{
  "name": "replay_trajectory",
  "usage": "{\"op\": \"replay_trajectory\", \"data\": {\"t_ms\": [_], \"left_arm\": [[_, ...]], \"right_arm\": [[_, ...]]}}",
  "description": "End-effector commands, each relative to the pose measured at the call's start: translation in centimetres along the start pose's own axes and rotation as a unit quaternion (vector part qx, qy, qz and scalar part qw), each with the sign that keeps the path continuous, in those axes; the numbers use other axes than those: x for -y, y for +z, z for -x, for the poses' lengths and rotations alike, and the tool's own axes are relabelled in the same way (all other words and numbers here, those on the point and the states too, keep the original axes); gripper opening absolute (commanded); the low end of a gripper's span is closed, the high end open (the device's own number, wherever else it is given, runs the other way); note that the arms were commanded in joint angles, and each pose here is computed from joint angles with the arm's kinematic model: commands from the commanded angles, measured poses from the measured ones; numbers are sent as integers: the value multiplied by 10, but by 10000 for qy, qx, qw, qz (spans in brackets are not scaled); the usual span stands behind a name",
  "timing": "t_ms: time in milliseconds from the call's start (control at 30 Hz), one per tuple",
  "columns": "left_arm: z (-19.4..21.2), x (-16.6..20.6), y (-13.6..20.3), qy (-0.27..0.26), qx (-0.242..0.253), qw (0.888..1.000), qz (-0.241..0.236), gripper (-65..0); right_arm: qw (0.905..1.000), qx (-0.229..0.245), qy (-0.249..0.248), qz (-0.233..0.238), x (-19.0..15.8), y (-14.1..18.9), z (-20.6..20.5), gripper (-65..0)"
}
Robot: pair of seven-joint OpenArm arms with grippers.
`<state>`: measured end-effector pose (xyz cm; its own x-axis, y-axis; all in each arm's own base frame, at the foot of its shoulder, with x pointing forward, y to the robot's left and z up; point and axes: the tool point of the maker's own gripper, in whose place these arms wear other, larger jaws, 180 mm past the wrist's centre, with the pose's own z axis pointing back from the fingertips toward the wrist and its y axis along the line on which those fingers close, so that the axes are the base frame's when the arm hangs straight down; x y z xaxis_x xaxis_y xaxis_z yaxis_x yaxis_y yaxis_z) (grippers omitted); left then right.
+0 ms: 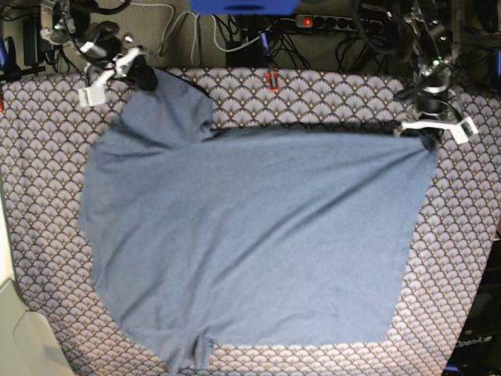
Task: Fold the T-shirt properly
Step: 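Grasp the shirt edge corners with both grippers and lift, then pull the lifted edge across the shirt with both grippers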
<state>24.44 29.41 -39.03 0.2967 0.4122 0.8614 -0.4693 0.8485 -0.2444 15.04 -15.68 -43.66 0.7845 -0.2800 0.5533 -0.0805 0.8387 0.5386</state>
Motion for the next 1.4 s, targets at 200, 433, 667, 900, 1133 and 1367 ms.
{"op": "replay_trajectory", "data": {"t_ms": [200, 433, 667, 900, 1133, 1367], "left_arm": [[-12, 3, 1, -69, 204, 9997, 78, -645], [-25, 16, -10, 30, 373, 9992, 169, -645], [-47, 28, -21, 81, 626, 9976, 281, -645], [-60, 49, -51, 130, 400, 9983, 413, -644], [-82, 69, -82, -385, 385, 9981, 299, -644], [-104, 87, -112, -839, 425, 9954, 156, -644]], "right_arm": [[9990, 168, 407, 98, 4, -5, -33, -650], [9886, 936, 1151, -245, -40, 0, -100, -650], [9801, 1457, 1337, -195, -48, -4, -151, -650], [9756, 1570, 1531, -78, -47, -9, -192, -650], [9716, 1261, 1933, 520, -18, -23, -230, -650], [9649, 1164, 2174, 902, -3, -42, -263, -650]]}}
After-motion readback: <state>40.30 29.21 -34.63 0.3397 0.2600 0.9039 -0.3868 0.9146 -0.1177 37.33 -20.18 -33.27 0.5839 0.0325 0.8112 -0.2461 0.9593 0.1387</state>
